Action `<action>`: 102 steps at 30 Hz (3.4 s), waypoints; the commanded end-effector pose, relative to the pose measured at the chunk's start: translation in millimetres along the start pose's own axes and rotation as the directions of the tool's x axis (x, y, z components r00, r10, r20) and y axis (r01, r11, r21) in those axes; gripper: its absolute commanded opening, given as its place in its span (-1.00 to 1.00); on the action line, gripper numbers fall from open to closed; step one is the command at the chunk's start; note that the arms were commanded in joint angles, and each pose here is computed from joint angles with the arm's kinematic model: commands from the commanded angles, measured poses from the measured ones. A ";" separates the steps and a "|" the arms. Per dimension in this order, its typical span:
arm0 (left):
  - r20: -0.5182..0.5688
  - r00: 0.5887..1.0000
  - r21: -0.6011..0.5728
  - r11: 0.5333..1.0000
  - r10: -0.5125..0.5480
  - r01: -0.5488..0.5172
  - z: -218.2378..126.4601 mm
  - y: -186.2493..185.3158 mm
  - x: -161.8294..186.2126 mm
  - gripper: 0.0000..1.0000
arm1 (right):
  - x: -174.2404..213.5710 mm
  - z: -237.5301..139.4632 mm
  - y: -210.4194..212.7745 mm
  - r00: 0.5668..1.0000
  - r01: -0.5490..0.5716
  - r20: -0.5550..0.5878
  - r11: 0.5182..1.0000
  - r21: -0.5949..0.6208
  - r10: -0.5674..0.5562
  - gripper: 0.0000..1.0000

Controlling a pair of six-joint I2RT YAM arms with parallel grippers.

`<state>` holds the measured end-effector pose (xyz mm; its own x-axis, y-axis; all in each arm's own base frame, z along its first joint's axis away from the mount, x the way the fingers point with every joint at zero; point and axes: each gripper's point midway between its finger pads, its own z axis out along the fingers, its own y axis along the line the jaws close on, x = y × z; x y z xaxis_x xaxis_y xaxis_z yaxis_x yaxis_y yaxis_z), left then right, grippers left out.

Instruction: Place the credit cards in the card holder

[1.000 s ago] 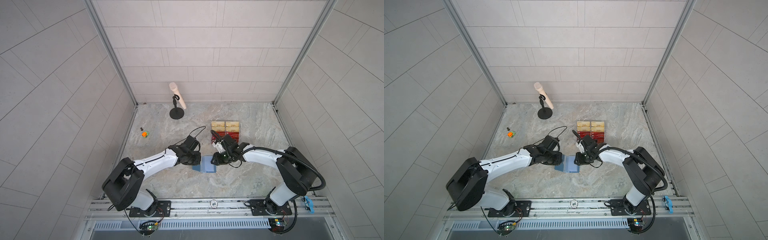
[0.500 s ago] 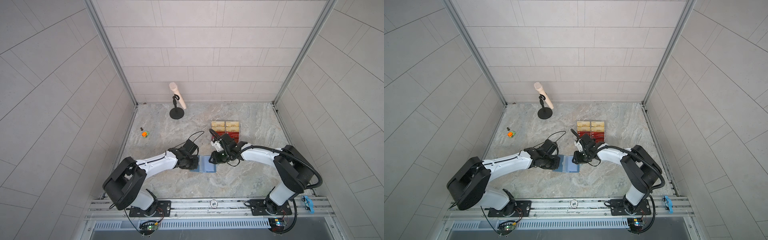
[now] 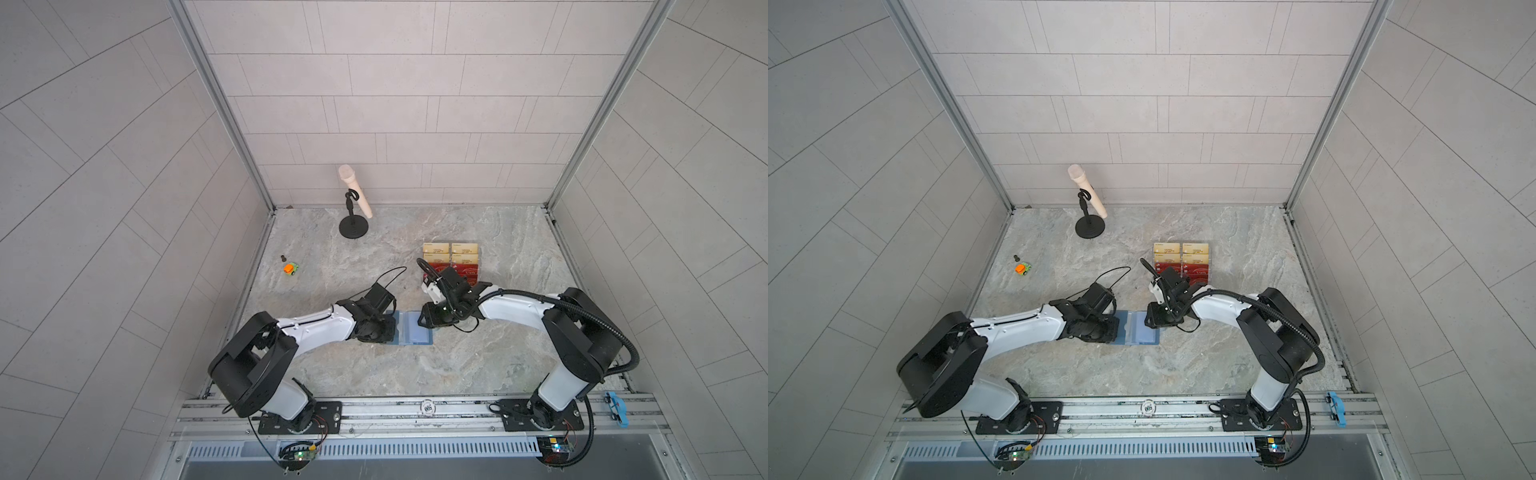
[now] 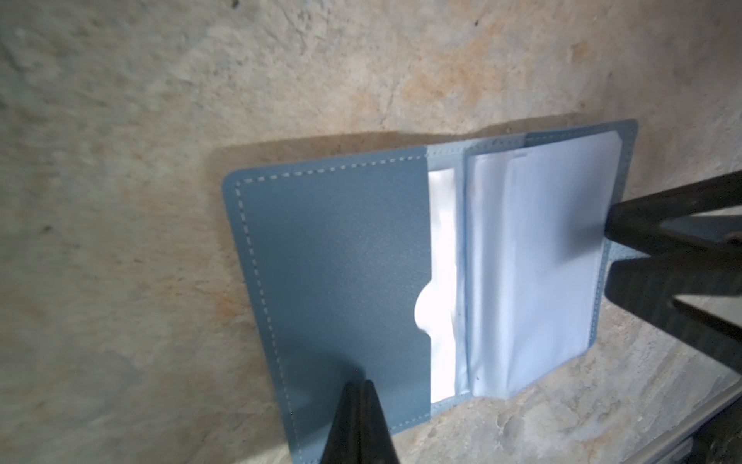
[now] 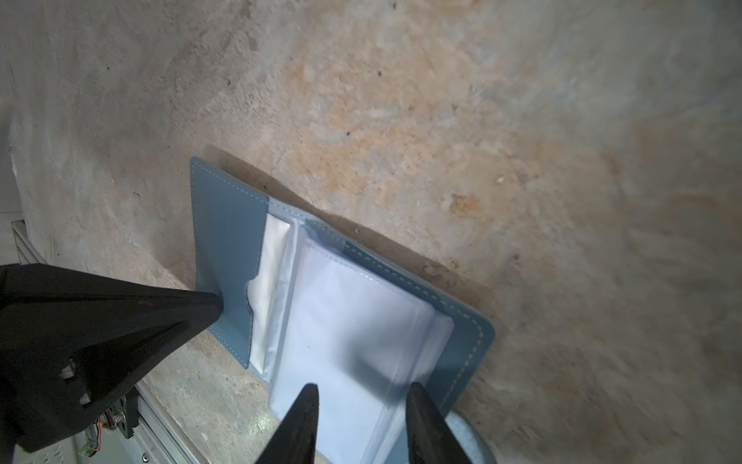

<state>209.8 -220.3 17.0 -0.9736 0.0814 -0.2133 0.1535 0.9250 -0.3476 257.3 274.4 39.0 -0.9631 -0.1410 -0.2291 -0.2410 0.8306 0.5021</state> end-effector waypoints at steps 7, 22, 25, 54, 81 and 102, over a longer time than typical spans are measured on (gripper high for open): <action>-0.013 1.000 -0.001 1.000 -0.013 0.013 3.1 2.9 3.9 -1.00 | -1.6 3.8 7.5 1.000 -0.007 -0.005 1.000 -0.022 0.007 -0.14; 0.000 1.000 0.002 1.000 -0.017 0.017 -0.7 2.0 2.0 -1.00 | -4.3 3.7 10.0 1.000 0.002 -0.015 1.000 0.002 -0.002 -0.14; 0.003 1.000 0.005 1.000 -0.018 0.018 -0.9 1.5 1.7 -1.00 | -3.1 3.2 4.1 1.000 0.001 -0.023 0.999 0.037 0.000 -0.13; 0.013 0.999 0.014 0.999 -0.031 0.031 2.5 -0.2 5.2 -1.00 | 0.7 10.9 6.7 0.998 -0.040 -0.047 0.998 0.038 0.042 -0.01; 0.042 0.993 0.107 0.988 -0.113 0.108 4.0 -8.2 5.5 -1.00 | -18.2 15.7 52.6 0.991 -0.130 -0.016 0.972 -0.195 0.130 0.04; 0.077 0.989 0.107 0.987 -0.128 0.119 -14.8 7.7 2.7 -0.57 | -20.4 -9.7 32.2 0.996 -0.063 0.058 0.997 -0.035 0.065 0.09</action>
<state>208.6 -215.7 34.9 -0.9647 -0.0872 -0.2486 0.0548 0.8567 -0.5129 266.8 315.2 55.6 -0.9830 -0.0268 -0.1817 -0.1373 0.7642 0.6302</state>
